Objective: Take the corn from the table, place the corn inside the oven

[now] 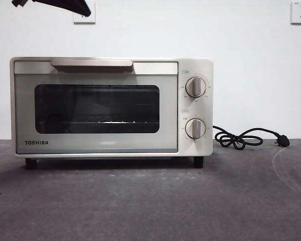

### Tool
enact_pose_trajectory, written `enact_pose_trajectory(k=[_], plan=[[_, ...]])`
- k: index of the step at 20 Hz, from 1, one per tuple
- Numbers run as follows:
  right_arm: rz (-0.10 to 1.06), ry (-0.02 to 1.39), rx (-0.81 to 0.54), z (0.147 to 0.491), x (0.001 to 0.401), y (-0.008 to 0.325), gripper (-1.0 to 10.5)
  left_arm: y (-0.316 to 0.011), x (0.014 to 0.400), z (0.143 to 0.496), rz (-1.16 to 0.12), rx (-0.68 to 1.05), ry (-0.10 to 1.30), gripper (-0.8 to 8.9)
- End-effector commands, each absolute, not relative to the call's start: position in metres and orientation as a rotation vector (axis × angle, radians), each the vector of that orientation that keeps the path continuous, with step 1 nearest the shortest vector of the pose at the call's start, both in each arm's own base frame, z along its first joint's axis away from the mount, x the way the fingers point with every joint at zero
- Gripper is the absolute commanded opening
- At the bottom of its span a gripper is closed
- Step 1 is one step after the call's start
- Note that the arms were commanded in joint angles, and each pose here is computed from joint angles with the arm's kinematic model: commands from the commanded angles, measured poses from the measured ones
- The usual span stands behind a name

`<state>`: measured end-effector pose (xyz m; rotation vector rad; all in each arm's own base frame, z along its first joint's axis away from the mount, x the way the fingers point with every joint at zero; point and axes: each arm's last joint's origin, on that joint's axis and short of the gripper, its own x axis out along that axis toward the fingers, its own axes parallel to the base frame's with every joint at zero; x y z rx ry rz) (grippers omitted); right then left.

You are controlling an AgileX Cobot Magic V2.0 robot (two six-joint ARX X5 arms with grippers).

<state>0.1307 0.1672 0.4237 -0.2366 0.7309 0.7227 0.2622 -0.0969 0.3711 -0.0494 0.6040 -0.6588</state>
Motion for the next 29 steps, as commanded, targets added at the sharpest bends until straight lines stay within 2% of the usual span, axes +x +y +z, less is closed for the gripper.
enact_pose_trajectory(k=[1, 12, 29], plan=[[0.723, 0.717, -0.243, 0.426, 0.129, 0.165, -0.1, -0.102, 0.267, 0.375, -0.614, 0.104, 0.670, -0.05], [0.722, 0.710, -0.255, 0.426, 0.129, 0.165, -0.1, -0.112, 0.287, 0.349, -0.604, 0.168, 0.844, -0.06], [0.709, 0.691, -0.260, 0.427, 0.130, 0.165, -0.1, -0.123, 0.289, 0.331, -0.639, 0.214, 0.956, -0.06]])
